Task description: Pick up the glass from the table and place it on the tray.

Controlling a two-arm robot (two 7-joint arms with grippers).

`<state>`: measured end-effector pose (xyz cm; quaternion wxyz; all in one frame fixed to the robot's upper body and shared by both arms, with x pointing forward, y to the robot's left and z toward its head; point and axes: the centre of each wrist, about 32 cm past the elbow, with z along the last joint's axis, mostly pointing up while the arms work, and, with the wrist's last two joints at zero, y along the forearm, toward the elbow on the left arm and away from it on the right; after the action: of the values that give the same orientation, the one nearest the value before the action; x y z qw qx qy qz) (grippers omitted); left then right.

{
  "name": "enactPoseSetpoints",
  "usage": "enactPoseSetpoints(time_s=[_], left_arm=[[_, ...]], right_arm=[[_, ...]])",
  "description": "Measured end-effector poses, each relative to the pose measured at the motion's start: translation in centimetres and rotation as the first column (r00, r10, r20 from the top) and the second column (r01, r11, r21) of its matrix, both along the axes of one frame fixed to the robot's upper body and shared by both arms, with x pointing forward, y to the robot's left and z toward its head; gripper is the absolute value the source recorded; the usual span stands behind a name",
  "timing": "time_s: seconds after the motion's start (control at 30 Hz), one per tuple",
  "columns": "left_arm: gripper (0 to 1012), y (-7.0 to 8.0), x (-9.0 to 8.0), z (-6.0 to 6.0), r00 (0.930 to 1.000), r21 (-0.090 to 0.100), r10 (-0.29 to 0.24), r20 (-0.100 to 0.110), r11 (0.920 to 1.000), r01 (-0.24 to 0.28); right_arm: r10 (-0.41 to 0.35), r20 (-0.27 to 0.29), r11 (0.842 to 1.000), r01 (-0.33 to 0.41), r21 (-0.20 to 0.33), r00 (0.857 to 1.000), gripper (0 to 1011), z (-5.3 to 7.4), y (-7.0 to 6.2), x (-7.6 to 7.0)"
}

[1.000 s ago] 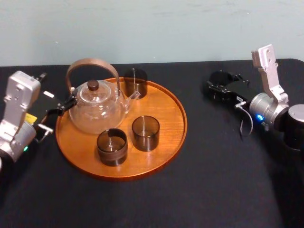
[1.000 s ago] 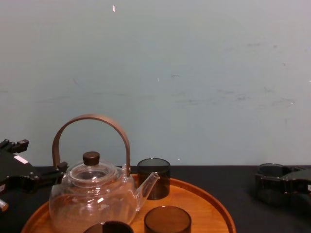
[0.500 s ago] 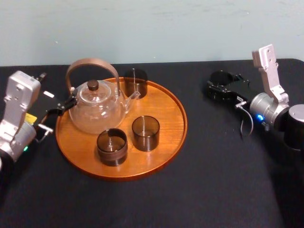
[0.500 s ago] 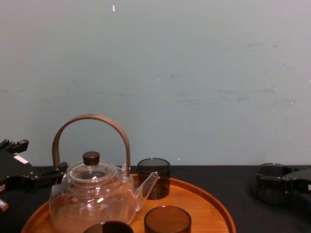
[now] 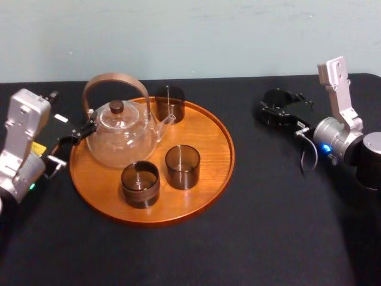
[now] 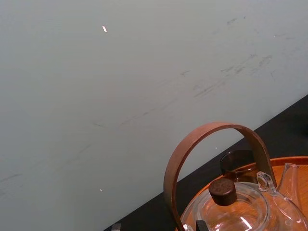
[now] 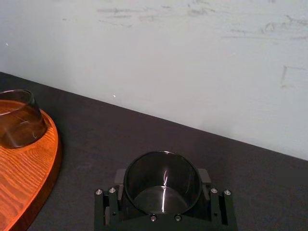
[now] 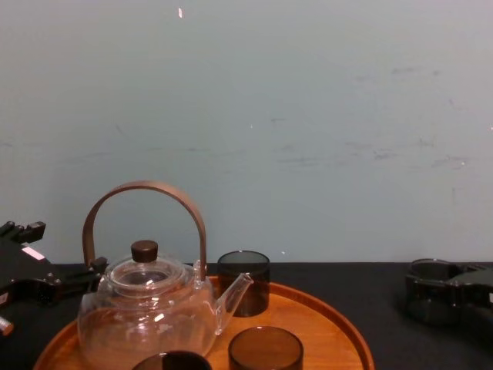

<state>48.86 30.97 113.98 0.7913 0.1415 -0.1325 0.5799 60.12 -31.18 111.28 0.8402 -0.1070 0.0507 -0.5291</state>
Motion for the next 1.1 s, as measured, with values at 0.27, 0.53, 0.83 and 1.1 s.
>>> enactPoseSetpoints(time_s=[0.27,0.53,0.83,1.1], left_arm=[[1010,0.0,0.0,0.0,1.0000,0.000,0.000,0.000,1.0000,0.000],[1010,0.0,0.0,0.0,1.0000,0.000,0.000,0.000,1.0000,0.000],[1010,0.0,0.0,0.0,1.0000,0.000,0.000,0.000,1.0000,0.000],[1010,0.0,0.0,0.0,1.0000,0.000,0.000,0.000,1.0000,0.000]], right_arm=[[0.014,0.025,1.000,-0.014,-0.003,1.000,904,0.8,0.2,-0.4],[0.050,0.056,0.999,-0.050,-0.011,0.997,904,1.9,1.1,-1.0],[0.111,0.090,0.994,-0.110,-0.016,0.990,904,3.1,2.8,-1.8],[0.170,0.113,0.986,-0.169,-0.018,0.979,904,4.0,4.3,-2.4]])
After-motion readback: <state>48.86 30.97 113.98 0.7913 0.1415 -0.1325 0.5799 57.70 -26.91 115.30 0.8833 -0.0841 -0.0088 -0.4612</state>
